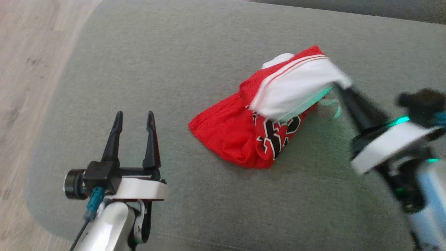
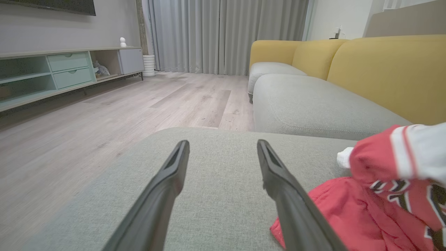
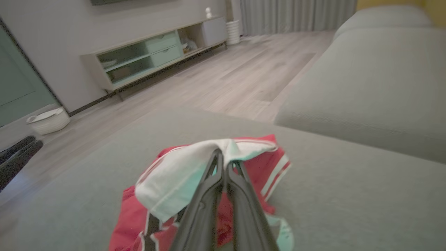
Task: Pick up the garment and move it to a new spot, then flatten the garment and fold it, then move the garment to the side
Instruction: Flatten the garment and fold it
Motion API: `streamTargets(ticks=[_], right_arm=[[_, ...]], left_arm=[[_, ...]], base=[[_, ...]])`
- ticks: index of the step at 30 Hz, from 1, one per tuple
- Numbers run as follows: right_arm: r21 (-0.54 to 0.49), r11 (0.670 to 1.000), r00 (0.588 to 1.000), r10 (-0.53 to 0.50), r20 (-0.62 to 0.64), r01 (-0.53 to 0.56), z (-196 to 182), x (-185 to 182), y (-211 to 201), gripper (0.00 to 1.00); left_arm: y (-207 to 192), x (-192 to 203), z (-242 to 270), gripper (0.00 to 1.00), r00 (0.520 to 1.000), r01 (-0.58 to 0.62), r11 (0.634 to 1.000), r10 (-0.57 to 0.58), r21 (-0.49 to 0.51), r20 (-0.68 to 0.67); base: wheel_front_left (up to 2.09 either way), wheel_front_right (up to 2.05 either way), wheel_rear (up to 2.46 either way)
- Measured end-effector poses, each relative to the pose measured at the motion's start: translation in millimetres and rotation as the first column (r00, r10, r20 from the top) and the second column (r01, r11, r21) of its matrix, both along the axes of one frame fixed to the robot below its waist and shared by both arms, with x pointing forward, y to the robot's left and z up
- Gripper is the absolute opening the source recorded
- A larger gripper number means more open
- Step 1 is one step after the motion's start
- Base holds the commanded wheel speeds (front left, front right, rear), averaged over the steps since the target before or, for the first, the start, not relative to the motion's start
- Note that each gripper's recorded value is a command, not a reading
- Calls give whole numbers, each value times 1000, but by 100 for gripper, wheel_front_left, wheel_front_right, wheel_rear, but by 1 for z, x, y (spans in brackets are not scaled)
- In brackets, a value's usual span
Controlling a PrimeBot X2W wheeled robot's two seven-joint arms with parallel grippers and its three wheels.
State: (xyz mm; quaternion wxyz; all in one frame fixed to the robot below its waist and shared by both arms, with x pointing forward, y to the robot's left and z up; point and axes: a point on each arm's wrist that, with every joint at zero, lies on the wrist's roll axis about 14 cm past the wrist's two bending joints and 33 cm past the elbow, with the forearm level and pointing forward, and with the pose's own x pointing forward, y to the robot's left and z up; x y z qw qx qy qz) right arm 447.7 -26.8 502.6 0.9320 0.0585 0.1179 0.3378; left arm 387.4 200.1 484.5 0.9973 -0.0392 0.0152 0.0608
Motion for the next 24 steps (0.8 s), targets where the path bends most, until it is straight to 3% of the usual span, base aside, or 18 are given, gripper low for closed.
streamTargets(ticks=[3,4,8,14,17,19,20,21,24], right_arm=[[-7,988,988,-152,22,152,12,9,-50,0],[-7,988,988,-152,22,152,12,9,-50,0],[-53,935,933,-353,-72,350,-13,-12,-117,0],[-137,804,769,-594,-235,579,-57,-65,-196,0],[-188,735,670,-674,-311,652,-80,-95,-224,0],[-222,706,616,-700,-361,673,-96,-114,-231,0],[-232,695,593,-708,-383,680,-103,-122,-233,44],[-235,684,574,-716,-398,690,-108,-128,-235,100],[-216,649,549,-744,-380,730,-110,-134,-242,100]], left_arm=[[-6,4,-1,100,1000,21,1000,-21,-5,2],[-6,4,-1,100,1000,21,1000,-21,-5,2],[-21,8,-6,100,998,66,998,-66,-12,-10],[-41,19,-6,100,990,138,990,-138,-6,-7],[-51,23,-6,100,985,170,985,-170,-6,-5],[-57,24,-6,100,982,188,982,-188,-10,-9],[-59,24,-6,100,981,194,981,-194,-10,-10],[-61,24,-6,100,980,201,980,-201,-11,-9],[-66,26,-4,100,976,219,976,-219,-8,-5]], base=[[0,0,0],[0,0,0],[0,0,0],[0,0,0],[0,0,0],[0,0,0],[0,0,0],[0,0,0],[0,0,0]])
